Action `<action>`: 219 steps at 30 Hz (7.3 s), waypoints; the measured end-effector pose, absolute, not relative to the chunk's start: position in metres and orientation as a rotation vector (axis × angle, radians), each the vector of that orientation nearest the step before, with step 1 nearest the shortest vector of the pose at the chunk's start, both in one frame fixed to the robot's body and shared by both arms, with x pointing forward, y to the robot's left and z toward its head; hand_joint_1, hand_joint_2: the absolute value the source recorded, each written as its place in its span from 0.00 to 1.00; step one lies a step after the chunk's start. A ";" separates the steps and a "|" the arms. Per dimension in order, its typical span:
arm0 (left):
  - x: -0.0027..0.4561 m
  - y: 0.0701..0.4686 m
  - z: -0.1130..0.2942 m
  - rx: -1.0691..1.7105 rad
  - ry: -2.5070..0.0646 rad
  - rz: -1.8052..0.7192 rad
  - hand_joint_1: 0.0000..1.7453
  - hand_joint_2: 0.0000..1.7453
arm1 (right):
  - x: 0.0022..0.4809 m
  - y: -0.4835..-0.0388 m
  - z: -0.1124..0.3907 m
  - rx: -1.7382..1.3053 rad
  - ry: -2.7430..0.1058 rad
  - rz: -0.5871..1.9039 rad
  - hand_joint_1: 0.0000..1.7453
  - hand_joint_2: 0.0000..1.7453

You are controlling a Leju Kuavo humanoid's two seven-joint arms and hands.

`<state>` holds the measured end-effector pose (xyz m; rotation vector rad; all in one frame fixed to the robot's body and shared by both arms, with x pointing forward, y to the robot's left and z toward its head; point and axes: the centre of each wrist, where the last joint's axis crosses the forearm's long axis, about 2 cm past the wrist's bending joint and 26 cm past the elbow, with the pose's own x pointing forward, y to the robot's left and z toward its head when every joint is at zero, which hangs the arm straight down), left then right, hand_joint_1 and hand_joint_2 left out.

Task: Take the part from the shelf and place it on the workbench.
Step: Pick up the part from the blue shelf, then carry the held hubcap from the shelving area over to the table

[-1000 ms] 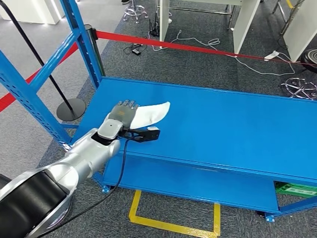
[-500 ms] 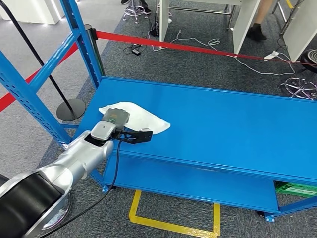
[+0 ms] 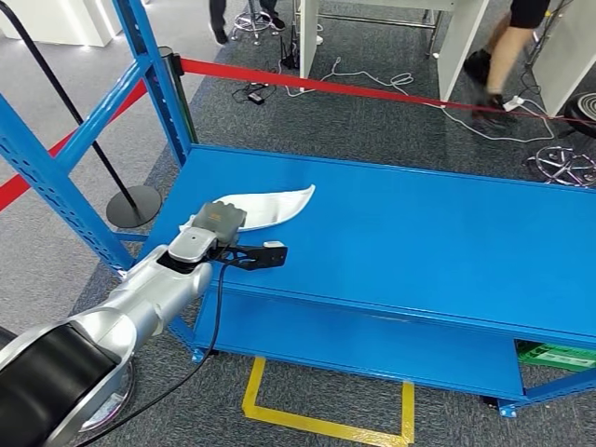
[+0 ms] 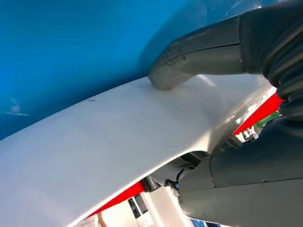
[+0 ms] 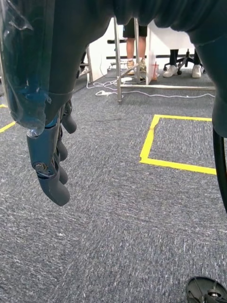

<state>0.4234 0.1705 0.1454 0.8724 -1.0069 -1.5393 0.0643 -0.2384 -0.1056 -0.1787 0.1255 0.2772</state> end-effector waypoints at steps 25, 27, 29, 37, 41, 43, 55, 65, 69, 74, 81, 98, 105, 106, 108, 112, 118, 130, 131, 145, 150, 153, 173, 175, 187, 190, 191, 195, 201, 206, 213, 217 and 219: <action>0.422 0.173 0.143 0.854 -1.056 -1.541 1.00 1.00 | 0.064 -0.240 -0.106 -0.181 0.117 0.285 0.00 1.00; 0.422 0.174 0.143 0.855 -1.064 -1.539 1.00 1.00 | 0.064 -0.240 -0.106 -0.181 0.116 0.285 0.00 1.00; 0.422 0.174 0.142 0.851 -1.081 -1.532 1.00 1.00 | 0.064 -0.240 -0.106 -0.181 0.115 0.284 0.00 1.00; 0.418 0.169 0.141 0.816 -1.231 -1.443 1.00 1.00 | 0.064 -0.240 -0.106 -0.181 0.112 0.282 0.00 1.00; 0.412 0.165 0.138 0.701 -1.401 -1.331 1.00 1.00 | 0.064 -0.240 -0.106 -0.184 0.111 0.282 0.00 1.00; 0.406 0.160 0.135 0.613 -1.516 -1.237 1.00 1.00 | 0.064 -0.240 -0.106 -0.186 0.109 0.282 0.00 1.00; 0.355 0.130 0.151 -0.153 -1.895 -0.282 1.00 1.00 | 0.064 -0.240 -0.106 -0.205 0.098 0.296 0.00 1.00; 0.317 0.114 0.181 -0.370 -2.008 0.228 1.00 1.00 | 0.064 -0.240 -0.106 -0.218 0.106 0.298 0.00 1.00; 0.312 0.115 0.187 -0.384 -2.028 0.264 1.00 1.00 | 0.064 -0.240 -0.106 -0.218 0.106 0.298 0.00 1.00; 0.308 0.116 0.191 -0.390 -2.060 0.292 1.00 1.00 | 0.064 -0.240 -0.106 -0.219 0.106 0.300 0.00 1.00; 0.285 0.111 0.206 -0.439 -2.229 0.452 1.00 1.00 | 0.064 -0.240 -0.106 -0.222 0.108 0.323 0.00 1.00; 0.237 0.104 0.200 -0.888 -2.355 0.032 1.00 1.00 | 0.062 -0.239 -0.106 -0.099 -0.193 0.307 0.00 1.00; 0.229 0.114 0.208 -0.929 -2.403 -0.018 1.00 1.00 | 0.062 -0.241 -0.106 -0.110 -0.245 0.310 0.00 1.00; 0.228 0.115 0.208 -0.929 -2.407 -0.017 1.00 1.00 | 0.062 -0.241 -0.106 -0.114 -0.246 0.314 0.00 1.00; 0.227 0.117 0.210 -0.922 -2.415 -0.014 1.00 1.00 | 0.062 -0.241 -0.106 -0.121 -0.245 0.318 0.00 1.00; 0.226 0.120 0.212 -0.900 -2.431 0.002 1.00 1.00 | 0.062 -0.241 -0.106 -0.126 -0.243 0.317 0.00 1.00; 0.225 0.124 0.212 -0.869 -2.440 0.013 1.00 1.00 | 0.062 -0.241 -0.106 -0.140 -0.239 0.313 0.00 1.00; 0.222 0.126 0.210 -0.954 -2.414 0.056 1.00 1.00 | 0.062 -0.242 -0.106 -0.171 -0.214 0.307 0.00 1.00; 0.222 0.126 0.209 -0.964 -2.410 0.062 1.00 1.00 | 0.063 -0.242 -0.106 -0.180 -0.201 0.306 0.00 1.00; 0.224 0.120 0.197 -1.030 -2.341 0.058 1.00 1.00 | 0.064 -0.242 -0.106 -0.225 -0.016 0.348 0.00 1.00; 0.224 0.117 0.194 -1.045 -2.327 0.043 1.00 1.00 | 0.064 -0.243 -0.106 -0.246 0.023 0.350 0.00 1.00; 0.224 0.116 0.191 -1.049 -2.312 0.034 1.00 1.00 | 0.064 -0.243 -0.106 -0.267 0.029 0.347 0.00 1.00; 0.228 0.105 0.173 -1.144 -2.179 -0.013 1.00 1.00 | 0.065 -0.244 -0.106 -0.276 0.066 0.352 0.00 1.00; 0.229 0.105 0.173 -1.139 -2.179 -0.016 1.00 1.00 | 0.065 -0.244 -0.106 -0.275 0.066 0.350 0.00 1.00; 0.231 0.105 0.171 -1.127 -2.177 -0.051 1.00 1.00 | 0.065 -0.245 -0.106 -0.269 0.067 0.349 0.00 1.00; 0.232 0.104 0.172 -1.127 -2.185 -0.067 1.00 1.00 | 0.065 -0.245 -0.106 -0.270 0.066 0.348 0.00 1.00; 0.231 0.104 0.172 -1.127 -2.185 -0.069 1.00 1.00 | 0.065 -0.245 -0.106 -0.270 0.067 0.348 0.00 1.00; 0.231 0.103 0.172 -1.130 -2.183 -0.073 1.00 1.00 | 0.063 -0.245 -0.106 -0.268 0.070 0.349 0.00 1.00; 0.231 0.102 0.171 -1.132 -2.177 -0.075 1.00 1.00 | 0.064 -0.245 -0.106 -0.267 0.069 0.349 0.00 1.00; 0.230 0.101 0.171 -1.136 -2.178 -0.075 1.00 1.00 | 0.068 -0.245 -0.105 -0.271 0.061 0.348 0.00 1.00; 0.229 0.102 0.170 -1.134 -2.177 -0.076 1.00 1.00 | 0.066 -0.245 -0.106 -0.271 0.050 0.349 0.00 1.00; 0.229 0.103 0.168 -1.130 -2.174 -0.079 1.00 1.00 | 0.066 -0.245 -0.106 -0.265 0.040 0.350 0.00 1.00; 0.229 0.103 0.169 -1.134 -2.176 -0.078 1.00 1.00 | 0.067 -0.245 -0.105 -0.260 0.034 0.346 0.00 1.00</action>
